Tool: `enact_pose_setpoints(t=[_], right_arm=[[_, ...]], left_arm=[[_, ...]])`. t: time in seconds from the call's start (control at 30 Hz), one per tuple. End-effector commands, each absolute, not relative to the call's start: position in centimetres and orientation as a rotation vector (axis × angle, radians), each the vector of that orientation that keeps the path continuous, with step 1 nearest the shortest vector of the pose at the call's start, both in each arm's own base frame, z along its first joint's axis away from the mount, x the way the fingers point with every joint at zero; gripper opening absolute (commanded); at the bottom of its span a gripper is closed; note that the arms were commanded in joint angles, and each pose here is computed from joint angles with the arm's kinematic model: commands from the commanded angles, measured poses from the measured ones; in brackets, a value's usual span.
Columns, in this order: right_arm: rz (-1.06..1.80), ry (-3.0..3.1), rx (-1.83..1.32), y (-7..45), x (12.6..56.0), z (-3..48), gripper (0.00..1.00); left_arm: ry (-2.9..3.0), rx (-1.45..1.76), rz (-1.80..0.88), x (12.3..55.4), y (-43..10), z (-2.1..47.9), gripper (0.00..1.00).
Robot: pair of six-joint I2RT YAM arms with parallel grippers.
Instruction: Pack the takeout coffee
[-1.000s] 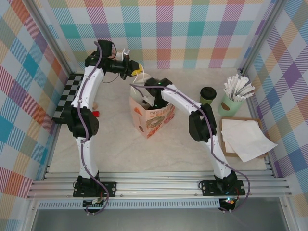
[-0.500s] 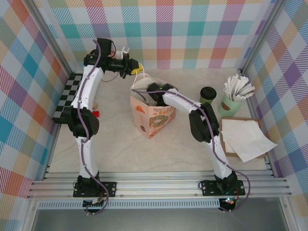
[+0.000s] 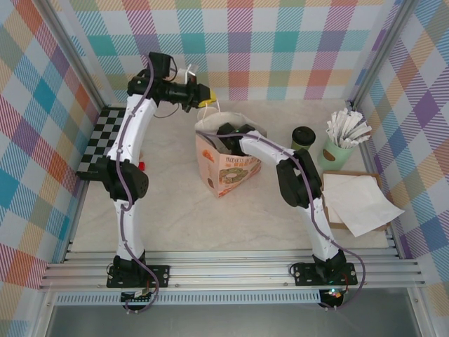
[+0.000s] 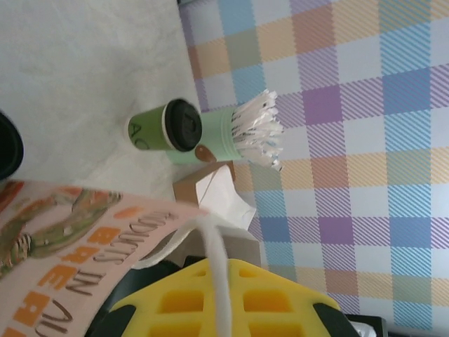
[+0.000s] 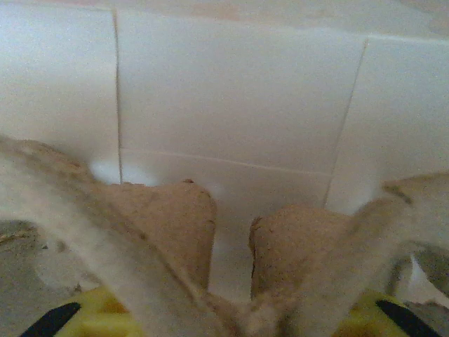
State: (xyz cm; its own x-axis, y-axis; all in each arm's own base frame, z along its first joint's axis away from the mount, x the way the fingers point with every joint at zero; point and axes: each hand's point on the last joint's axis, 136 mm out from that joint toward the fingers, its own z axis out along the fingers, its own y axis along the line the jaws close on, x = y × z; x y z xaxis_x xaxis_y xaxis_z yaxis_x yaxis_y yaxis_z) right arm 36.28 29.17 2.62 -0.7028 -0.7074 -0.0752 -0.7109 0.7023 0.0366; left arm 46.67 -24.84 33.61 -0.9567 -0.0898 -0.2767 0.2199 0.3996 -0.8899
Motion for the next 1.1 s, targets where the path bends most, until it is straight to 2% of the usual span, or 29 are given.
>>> enact_pose_setpoints(t=[0.0, 0.1, 0.2, 0.37, 0.5, 0.63, 0.93, 1.07], right_arm=[[0.074, 2.868, -1.2, 28.3, 35.4, 1.8, 0.39], [0.105, 2.859, -1.236, 28.4, 34.9, 1.4, 0.46], [0.183, 2.827, -1.238, 29.4, 34.9, 3.3, 0.54], [0.223, 2.795, -1.232, 29.8, 35.0, 5.1, 0.6], [0.297, 2.734, -1.214, 30.9, 35.4, 7.7, 0.77], [0.33, 2.682, -1.194, 31.7, 36.1, 10.2, 0.85], [0.342, 2.585, -1.164, 31.9, 36.6, 14.4, 0.89], [0.377, 2.545, -1.25, 32.3, 35.4, 15.3, 0.87]], left_arm=[[2.312, 0.207, -1.561, 44.6, -24.7, 35.6, 0.0], [2.327, 0.205, -1.543, 43.9, -24.5, 35.3, 0.0], [2.35, 0.18, -1.568, 43.8, -24.6, 35.0, 0.0], [2.324, 0.185, -1.548, 44.0, -24.6, 35.8, 0.0], [2.346, 0.186, -1.534, 43.7, -24.6, 35.3, 0.0], [2.389, 0.204, -1.497, 43.3, -24.5, 34.0, 0.0], [2.394, 0.181, -1.449, 44.2, -24.2, 33.6, 0.0], [2.408, 0.162, -1.445, 44.5, -24.1, 33.1, 0.0]])
